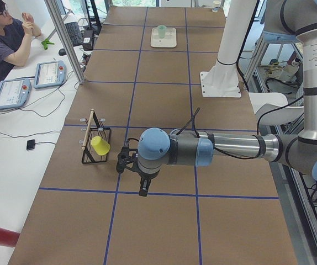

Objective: Left arm grabs green cup and hands to right arm on tray

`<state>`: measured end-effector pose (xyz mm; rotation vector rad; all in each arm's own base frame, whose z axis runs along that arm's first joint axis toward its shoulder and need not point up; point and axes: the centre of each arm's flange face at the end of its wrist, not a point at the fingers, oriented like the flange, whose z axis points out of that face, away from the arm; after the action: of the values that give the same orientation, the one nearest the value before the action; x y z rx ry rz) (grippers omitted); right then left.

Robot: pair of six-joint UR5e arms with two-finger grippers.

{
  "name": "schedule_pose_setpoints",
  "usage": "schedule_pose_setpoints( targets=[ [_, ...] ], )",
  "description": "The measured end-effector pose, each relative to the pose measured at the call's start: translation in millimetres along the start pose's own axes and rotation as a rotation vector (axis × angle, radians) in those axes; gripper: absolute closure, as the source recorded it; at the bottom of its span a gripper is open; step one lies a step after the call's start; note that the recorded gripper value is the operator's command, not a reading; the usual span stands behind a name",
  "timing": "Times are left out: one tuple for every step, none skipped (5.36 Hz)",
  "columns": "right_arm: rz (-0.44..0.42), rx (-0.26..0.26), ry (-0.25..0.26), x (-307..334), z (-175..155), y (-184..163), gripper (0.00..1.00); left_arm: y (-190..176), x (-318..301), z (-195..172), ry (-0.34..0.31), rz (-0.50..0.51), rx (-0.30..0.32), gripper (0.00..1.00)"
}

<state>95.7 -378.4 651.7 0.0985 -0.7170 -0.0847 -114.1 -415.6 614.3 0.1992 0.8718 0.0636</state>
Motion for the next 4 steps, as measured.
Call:
schedule_pose_setpoints(
  targets=[
    [0.007, 0.01, 0.002, -5.1, 1.5, -3.6, 0.0, 2.3, -0.6, 0.8, 0.0, -0.002, -0.001, 0.0],
    [0.007, 0.012, -0.002, -8.1, 2.8, -5.2, 0.0, 3.5, -0.8, 1.1, 0.0, -0.003, -0.002, 0.0],
    [0.001, 0.009, -0.008, -10.5, 4.4, -5.8, 0.0, 3.7, -0.8, 1.1, 0.0, -0.003, -0.002, 0.0],
    [-0.008, 0.007, -0.011, -12.0, 5.5, -6.2, 0.0, 4.0, -0.9, 1.3, 0.001, -0.003, -0.002, 0.0]
  ],
)
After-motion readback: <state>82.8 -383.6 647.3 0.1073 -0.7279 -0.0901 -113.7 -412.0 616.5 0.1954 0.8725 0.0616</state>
